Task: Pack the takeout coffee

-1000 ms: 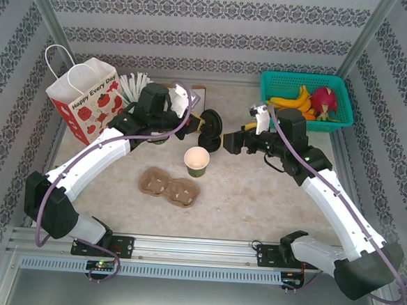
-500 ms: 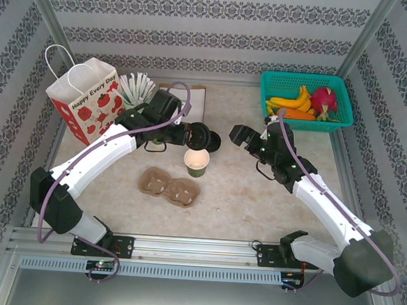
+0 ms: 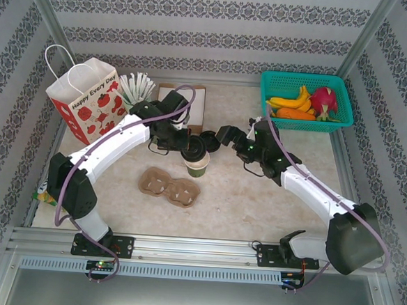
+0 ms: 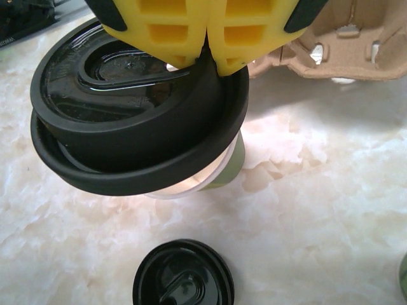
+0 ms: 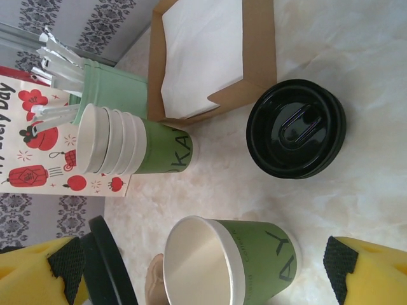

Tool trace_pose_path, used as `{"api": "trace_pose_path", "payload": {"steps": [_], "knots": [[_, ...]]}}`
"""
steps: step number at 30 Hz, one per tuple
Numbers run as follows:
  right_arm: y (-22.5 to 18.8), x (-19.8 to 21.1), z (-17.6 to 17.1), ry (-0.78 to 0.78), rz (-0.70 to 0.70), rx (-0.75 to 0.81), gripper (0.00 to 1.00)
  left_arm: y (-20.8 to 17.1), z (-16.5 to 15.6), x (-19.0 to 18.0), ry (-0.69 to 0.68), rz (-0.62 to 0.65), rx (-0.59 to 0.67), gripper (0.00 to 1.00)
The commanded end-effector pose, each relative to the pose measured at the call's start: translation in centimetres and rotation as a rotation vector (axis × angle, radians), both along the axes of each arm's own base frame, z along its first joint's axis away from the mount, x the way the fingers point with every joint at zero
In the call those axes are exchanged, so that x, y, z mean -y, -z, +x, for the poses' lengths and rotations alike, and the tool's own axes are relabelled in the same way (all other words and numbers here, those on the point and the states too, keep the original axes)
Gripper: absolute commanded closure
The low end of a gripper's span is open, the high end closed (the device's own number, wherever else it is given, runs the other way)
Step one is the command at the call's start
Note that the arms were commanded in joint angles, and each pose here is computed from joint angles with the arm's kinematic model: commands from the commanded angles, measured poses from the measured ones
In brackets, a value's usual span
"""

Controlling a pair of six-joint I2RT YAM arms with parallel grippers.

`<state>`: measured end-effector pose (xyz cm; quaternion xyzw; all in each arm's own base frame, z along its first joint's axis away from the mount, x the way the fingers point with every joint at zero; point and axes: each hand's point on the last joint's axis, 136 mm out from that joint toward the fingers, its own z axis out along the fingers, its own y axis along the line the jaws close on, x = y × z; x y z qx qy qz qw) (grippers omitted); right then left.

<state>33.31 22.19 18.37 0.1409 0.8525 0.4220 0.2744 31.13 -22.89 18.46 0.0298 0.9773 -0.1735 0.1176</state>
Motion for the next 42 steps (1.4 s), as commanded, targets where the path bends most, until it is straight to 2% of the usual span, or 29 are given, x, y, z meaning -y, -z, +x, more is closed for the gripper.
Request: {"api": "trace_pose_path", "payload": {"steps": [1, 11, 17, 42], "knots": [[0.1, -1.6, -0.2, -0.038, 0.057, -0.021, 0.02, 0.2, -0.7, -0.3, -0.01, 0.021, -0.085, 1.0], [0.9, -4.6, -0.9, -0.121, 0.101, -0.05, 0.02, 1.4, -0.5, -0.8, -0.031, 0.035, -0.131, 1.0], [1.5, -5.6, -1.2, -0.152, 0.097, -0.067, 0.02, 2.2, -0.4, 0.0, -0.017, 0.0, -0.143, 1.0], [2.2, -7.4, -2.2, -0.206, 0.079, -0.084, 0.02, 5.0, 0.5, 0.8, 0.005, -0.001, -0.16, 1.0]]}}
